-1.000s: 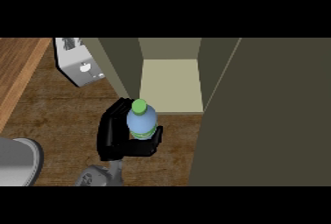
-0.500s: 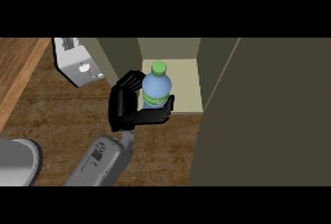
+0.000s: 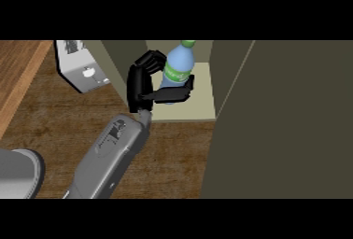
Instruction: Pick up the bottled water, place it into the cabinet and close the cabinet
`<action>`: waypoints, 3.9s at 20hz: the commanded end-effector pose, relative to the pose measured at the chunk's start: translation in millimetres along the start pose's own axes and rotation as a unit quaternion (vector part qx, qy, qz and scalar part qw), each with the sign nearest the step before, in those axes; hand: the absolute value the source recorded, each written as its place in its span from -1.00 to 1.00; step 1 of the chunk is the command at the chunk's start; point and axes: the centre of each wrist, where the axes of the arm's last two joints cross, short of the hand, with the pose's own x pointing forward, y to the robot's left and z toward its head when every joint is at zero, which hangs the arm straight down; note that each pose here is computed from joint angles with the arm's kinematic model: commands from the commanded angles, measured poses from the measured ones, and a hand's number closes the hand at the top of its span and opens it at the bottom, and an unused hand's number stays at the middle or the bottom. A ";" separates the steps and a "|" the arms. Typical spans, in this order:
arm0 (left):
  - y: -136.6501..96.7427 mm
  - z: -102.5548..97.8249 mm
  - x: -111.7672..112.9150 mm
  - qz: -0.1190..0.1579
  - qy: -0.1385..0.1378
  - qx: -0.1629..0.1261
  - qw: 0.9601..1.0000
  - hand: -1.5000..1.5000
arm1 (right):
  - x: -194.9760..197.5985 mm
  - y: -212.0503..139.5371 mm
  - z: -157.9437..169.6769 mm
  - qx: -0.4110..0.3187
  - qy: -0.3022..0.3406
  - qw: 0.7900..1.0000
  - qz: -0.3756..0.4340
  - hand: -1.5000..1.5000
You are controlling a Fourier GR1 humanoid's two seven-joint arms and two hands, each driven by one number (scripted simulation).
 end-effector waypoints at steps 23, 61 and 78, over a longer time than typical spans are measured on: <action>11.3 -40.3 -65.8 -0.183 0.052 0.071 0.979 1.00 | 8.3 6.0 5.7 0.015 -0.023 1.000 -0.014 -1.00; 27.9 -38.8 -77.8 -0.113 -0.039 0.017 0.993 1.00 | 23.4 -4.1 12.7 0.029 -0.018 0.999 -0.014 -1.00; 21.1 -13.6 -72.0 0.090 -0.013 -0.130 0.987 1.00 | 7.1 -4.4 9.2 0.000 -0.020 1.000 0.018 -1.00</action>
